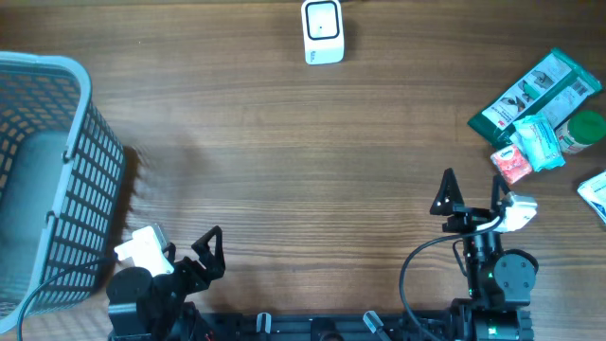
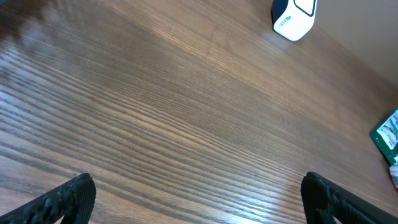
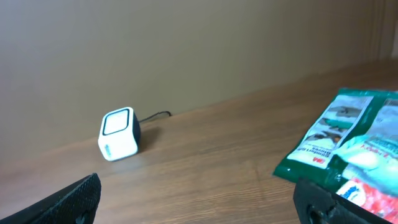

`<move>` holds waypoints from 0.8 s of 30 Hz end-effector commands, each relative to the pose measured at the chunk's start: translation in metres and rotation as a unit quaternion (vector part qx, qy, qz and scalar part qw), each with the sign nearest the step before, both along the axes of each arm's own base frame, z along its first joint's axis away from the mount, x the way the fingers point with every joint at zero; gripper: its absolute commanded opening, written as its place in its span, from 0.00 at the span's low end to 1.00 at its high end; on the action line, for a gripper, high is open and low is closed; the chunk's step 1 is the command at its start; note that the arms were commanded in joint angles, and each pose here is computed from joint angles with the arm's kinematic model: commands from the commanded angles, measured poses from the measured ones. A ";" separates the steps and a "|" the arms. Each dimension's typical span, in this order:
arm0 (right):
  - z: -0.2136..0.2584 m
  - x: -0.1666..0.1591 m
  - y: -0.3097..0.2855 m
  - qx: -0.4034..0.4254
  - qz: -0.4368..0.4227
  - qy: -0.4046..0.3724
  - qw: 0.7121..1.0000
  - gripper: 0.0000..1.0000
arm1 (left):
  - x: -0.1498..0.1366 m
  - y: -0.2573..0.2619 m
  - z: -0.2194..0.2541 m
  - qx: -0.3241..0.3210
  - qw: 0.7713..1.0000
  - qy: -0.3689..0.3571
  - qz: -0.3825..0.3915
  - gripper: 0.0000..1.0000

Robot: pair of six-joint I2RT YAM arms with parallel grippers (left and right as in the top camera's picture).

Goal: Scan the item barcode

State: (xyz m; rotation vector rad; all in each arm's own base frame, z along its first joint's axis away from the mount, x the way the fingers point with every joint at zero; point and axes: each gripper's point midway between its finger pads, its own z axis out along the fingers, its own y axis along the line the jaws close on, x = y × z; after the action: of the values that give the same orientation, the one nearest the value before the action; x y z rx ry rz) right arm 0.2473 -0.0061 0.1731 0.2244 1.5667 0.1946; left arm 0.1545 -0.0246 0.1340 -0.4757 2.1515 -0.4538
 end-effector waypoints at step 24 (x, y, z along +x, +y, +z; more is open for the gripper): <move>0.002 0.000 0.002 -0.029 0.004 -0.005 1.000 1.00 | 0.066 -0.013 0.086 0.028 0.958 -0.282 -0.050 1.00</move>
State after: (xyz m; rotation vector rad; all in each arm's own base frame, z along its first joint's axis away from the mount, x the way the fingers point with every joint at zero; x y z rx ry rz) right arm 0.2473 -0.0061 0.1731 0.1947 1.5697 0.1651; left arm 0.2075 -0.0304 0.2371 -0.2462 1.6565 -0.5102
